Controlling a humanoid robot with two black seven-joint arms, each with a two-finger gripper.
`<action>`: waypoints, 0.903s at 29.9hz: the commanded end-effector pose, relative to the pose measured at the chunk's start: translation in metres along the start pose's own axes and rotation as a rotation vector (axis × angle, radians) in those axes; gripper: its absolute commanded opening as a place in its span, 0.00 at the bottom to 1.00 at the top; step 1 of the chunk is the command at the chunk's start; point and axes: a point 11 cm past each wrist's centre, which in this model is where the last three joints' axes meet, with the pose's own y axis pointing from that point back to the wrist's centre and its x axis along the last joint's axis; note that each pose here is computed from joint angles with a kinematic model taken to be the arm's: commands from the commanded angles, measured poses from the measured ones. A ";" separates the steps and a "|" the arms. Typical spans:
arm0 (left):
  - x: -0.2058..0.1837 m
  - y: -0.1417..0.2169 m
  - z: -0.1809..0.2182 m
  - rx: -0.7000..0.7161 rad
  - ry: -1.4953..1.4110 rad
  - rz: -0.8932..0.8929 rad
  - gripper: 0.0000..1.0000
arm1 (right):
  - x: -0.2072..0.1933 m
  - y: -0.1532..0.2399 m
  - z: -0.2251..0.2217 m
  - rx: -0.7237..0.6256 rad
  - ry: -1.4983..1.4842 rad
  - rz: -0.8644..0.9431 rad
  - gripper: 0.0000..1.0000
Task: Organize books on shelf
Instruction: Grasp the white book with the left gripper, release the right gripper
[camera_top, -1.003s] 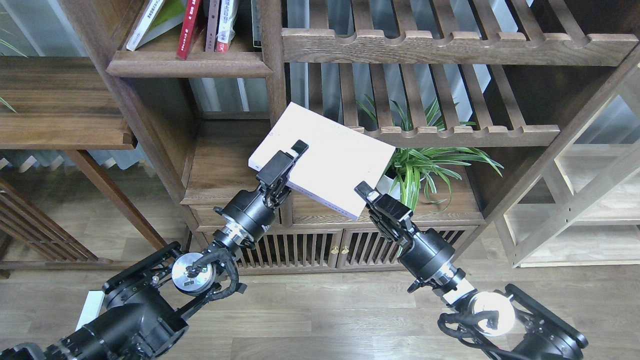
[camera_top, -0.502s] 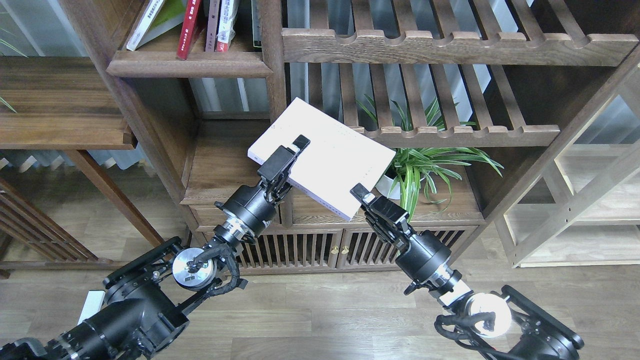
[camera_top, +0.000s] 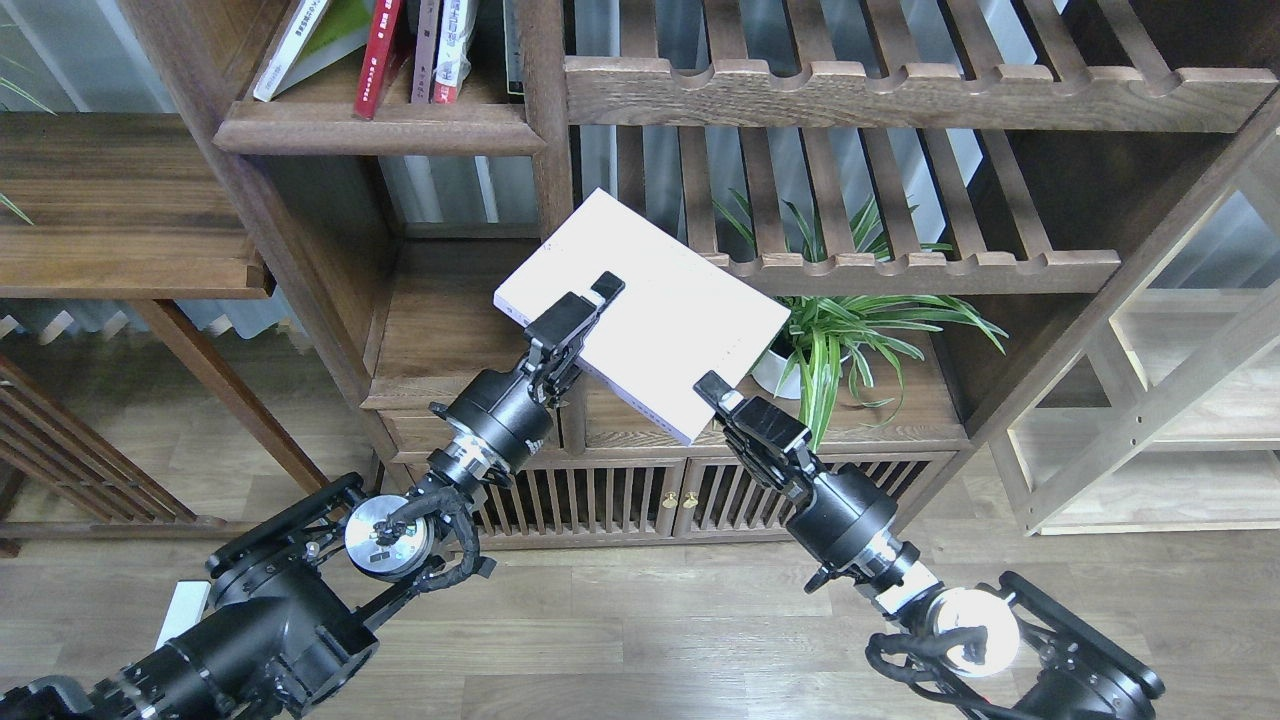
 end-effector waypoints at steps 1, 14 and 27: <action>0.000 0.000 0.000 0.003 -0.002 0.000 0.03 | 0.000 0.000 0.000 0.001 -0.001 0.000 0.02; 0.002 0.000 0.000 0.009 -0.017 0.004 0.00 | -0.001 -0.001 -0.005 0.012 0.008 -0.005 0.42; 0.001 -0.001 0.005 0.000 -0.028 0.004 0.00 | -0.003 -0.005 -0.006 -0.001 0.044 -0.011 0.71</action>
